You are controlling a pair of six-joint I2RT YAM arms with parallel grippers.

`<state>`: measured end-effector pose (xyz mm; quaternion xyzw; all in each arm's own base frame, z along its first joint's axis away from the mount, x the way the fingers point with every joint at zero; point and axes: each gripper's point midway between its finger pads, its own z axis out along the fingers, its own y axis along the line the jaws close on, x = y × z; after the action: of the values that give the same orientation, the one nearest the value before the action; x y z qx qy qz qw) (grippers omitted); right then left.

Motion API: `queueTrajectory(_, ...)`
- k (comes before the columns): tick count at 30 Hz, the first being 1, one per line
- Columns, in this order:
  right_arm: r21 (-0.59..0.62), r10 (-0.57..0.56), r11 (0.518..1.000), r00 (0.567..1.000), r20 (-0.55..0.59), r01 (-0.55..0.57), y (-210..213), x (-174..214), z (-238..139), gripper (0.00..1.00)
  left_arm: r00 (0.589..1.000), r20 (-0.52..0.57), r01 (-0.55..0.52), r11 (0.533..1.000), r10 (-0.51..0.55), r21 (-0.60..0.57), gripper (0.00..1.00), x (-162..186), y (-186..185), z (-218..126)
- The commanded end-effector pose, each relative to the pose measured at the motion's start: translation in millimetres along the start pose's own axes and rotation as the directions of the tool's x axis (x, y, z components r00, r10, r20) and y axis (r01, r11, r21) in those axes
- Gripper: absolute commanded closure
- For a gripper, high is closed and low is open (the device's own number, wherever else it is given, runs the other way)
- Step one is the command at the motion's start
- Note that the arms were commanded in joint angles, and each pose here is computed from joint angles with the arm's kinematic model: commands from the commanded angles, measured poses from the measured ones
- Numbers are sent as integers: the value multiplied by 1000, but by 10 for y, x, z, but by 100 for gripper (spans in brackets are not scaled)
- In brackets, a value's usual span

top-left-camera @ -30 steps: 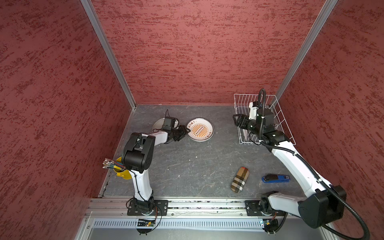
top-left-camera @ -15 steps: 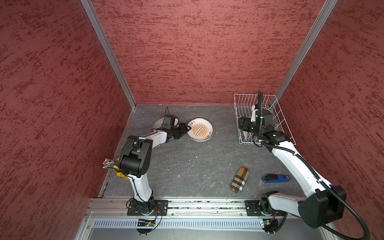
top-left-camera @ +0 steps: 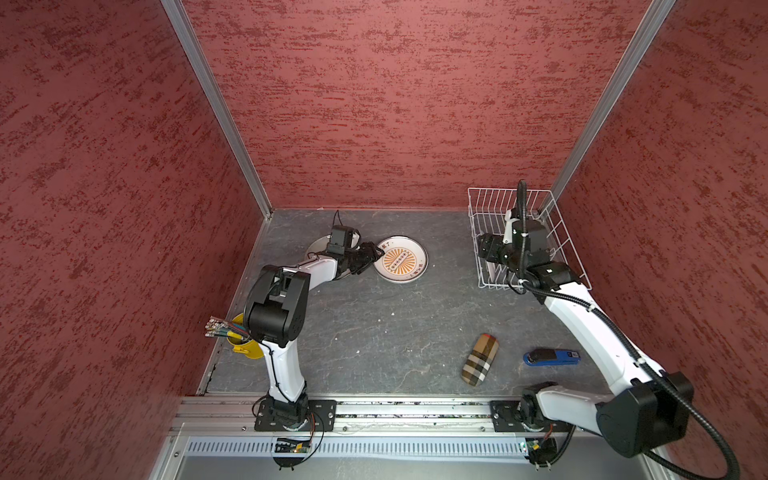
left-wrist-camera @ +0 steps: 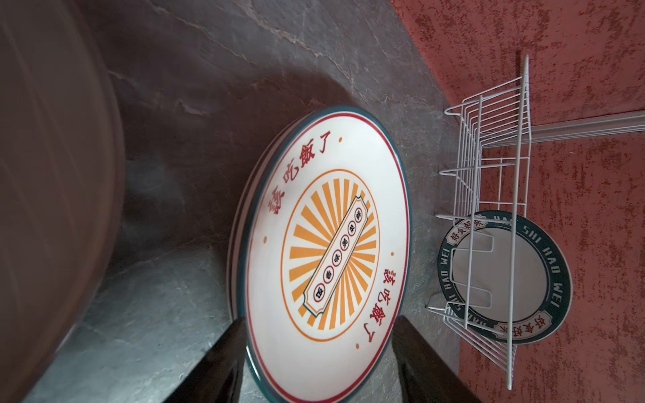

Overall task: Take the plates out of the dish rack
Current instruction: 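Open the left gripper off the stack while the right gripper descends into the rack, then close the right gripper on the rim of the green-rimmed plate in the rack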

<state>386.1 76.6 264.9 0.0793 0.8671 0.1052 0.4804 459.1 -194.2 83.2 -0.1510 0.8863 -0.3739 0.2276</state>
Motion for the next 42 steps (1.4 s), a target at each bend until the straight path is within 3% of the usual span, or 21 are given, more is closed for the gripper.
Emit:
queueTrajectory(1, 11, -4, 1000, 999, 40, 4, -24, -145, -122, 20, 999, 1, -40, 999, 40, -16, 33, -17, -47, 34)
queueTrajectory(11, 14, -8, 1000, 999, 50, 7, -27, -191, -161, 19, 998, -17, -53, 999, 53, -12, 31, -3, -87, 108)
queueTrajectory(15, 152, -37, 988, 999, 30, 32, -249, -193, -166, 20, 998, -1, -65, 998, 65, -7, 30, -18, -144, 35)
queueTrajectory(19, 315, -100, 943, 994, -35, 106, -515, -153, -161, 20, 995, 38, -90, 996, 89, 28, 30, -52, -284, -117)
queueTrajectory(23, 378, -150, 911, 986, -67, 164, -608, -159, -127, 20, 992, 51, -120, 989, 116, 87, 29, -10, -468, -240)
queueTrajectory(28, 483, -229, 832, 962, -151, 274, -701, -273, -73, 20, 984, 26, -177, 976, 175, 124, 29, 176, -702, -312)
queueTrajectory(37, 465, -335, 771, 899, -283, 434, -389, -229, 298, 20, 990, -15, -136, 969, 142, 207, 28, 335, -784, -327)
queueTrajectory(42, 483, -380, 679, 828, -411, 552, -364, -111, 481, 25, 990, -22, -129, 969, 136, 210, 28, 357, -763, -339)
